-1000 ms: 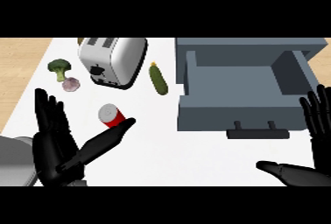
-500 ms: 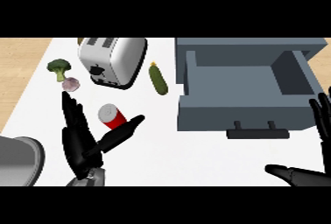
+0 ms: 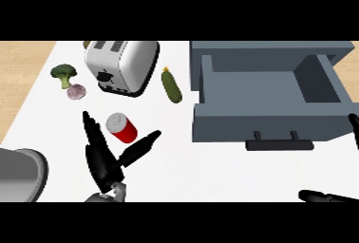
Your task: Pick up the can, place it into the drawer and close the drawer
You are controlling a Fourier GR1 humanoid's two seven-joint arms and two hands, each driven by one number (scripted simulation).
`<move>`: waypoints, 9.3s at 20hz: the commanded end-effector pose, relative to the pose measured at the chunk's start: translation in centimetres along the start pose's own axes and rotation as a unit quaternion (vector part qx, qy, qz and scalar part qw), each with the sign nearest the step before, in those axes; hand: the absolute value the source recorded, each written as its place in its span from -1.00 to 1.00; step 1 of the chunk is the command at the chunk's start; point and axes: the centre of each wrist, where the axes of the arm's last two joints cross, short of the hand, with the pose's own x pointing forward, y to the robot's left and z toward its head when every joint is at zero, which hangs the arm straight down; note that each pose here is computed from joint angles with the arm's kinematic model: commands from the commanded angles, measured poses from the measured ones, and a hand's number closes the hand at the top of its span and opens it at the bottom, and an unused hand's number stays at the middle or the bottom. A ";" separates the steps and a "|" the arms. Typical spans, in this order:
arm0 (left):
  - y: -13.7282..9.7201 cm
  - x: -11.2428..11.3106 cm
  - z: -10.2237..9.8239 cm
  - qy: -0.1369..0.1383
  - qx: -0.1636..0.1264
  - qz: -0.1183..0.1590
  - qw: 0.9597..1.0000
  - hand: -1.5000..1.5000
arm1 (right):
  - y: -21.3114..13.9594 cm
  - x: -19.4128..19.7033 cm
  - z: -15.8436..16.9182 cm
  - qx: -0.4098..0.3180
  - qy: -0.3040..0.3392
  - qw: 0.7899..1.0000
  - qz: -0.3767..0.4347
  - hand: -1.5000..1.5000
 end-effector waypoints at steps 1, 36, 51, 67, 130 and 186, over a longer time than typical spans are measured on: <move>1.8 -3.1 1.3 0.016 0.032 -0.004 0.999 -1.00 | -0.3 -0.7 0.0 -0.006 0.001 1.000 0.000 -1.00; -0.2 -12.9 -7.2 0.034 -0.001 0.026 0.999 -1.00 | -0.1 2.2 1.2 -0.004 -0.008 1.000 0.015 -1.00; -1.5 -11.8 -10.1 0.005 -0.078 0.080 0.994 1.00 | -2.7 2.4 -0.4 -0.009 -0.018 1.000 0.018 -1.00; -4.3 -5.8 -13.1 -0.027 -0.352 0.102 0.930 1.00 | -1.1 1.9 -0.4 -0.018 -0.014 0.999 0.032 -1.00; -23.3 27.3 -3.7 -0.113 -0.320 -0.002 0.940 -1.00 | -0.6 6.2 -3.6 0.020 -0.067 0.995 0.074 -1.00; -17.1 29.0 -11.8 -0.085 -0.314 0.037 0.945 -1.00 | 15.7 -8.7 -23.4 -0.007 -0.161 0.817 0.554 -1.00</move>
